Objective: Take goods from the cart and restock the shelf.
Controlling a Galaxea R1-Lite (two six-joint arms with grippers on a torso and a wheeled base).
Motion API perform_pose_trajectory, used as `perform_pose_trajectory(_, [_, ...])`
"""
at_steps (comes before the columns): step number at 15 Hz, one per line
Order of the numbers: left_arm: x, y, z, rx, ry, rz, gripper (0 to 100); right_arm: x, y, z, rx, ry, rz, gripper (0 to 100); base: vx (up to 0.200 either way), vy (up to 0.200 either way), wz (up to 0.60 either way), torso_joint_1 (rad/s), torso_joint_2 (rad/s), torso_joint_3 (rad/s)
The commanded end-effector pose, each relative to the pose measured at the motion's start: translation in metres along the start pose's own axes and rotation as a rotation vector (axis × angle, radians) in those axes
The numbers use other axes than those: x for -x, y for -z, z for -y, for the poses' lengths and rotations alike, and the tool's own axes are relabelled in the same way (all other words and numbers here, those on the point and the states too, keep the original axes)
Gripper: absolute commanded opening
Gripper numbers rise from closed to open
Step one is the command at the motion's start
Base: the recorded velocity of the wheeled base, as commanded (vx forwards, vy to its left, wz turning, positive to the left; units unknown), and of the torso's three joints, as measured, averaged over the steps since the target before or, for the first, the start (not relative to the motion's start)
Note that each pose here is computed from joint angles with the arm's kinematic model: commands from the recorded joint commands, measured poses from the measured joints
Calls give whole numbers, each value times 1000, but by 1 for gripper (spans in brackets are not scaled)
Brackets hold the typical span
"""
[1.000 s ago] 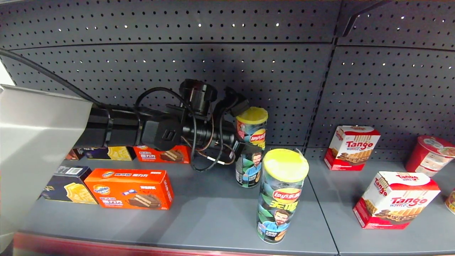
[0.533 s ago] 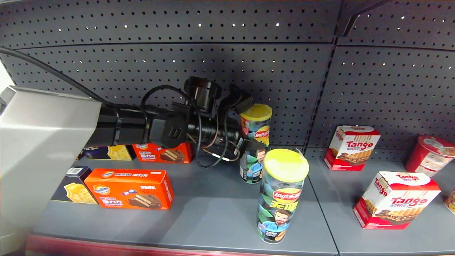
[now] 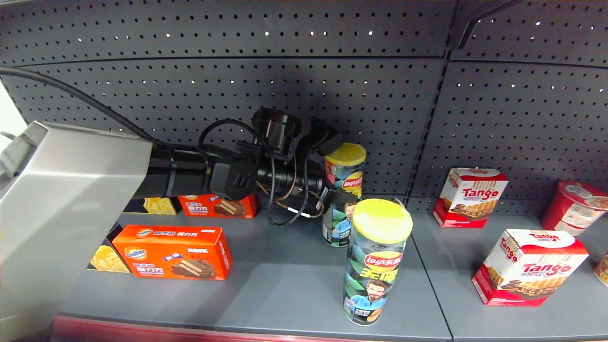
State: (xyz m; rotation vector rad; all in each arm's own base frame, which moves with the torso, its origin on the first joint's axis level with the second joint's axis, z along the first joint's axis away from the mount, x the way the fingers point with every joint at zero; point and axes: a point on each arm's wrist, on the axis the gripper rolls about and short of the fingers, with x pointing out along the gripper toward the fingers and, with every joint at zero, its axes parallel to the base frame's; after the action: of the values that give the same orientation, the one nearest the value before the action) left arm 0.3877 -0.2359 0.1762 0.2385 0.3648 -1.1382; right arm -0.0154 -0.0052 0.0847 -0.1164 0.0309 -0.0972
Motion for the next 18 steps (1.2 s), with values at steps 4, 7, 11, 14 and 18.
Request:
perform_pose_trajectory(4, [-2,4,-3,3,-2,-7,0,0,0,0,0,0,1,100,0,0,0,0,0,0])
perform_pose_trajectory(7, [-2,5,-4,4,-4,-9,0,0,0,0,0,-1,0,100,0,0,0,0,0,0])
perform_pose_trajectory(11, [0,6,-8,7,-14,-8,0,0,0,0,1,-1,-2,100,0,0,0,0,0,0])
perform_pose_trajectory(14, [0,7,-8,6,-15,-10,0,0,0,0,0,-1,0,100,0,0,0,0,0,0])
perform_pose_trajectory(18, [0,7,-8,5,-18,-6,100,0,0,0,0,0,1,100,0,0,0,0,0,0])
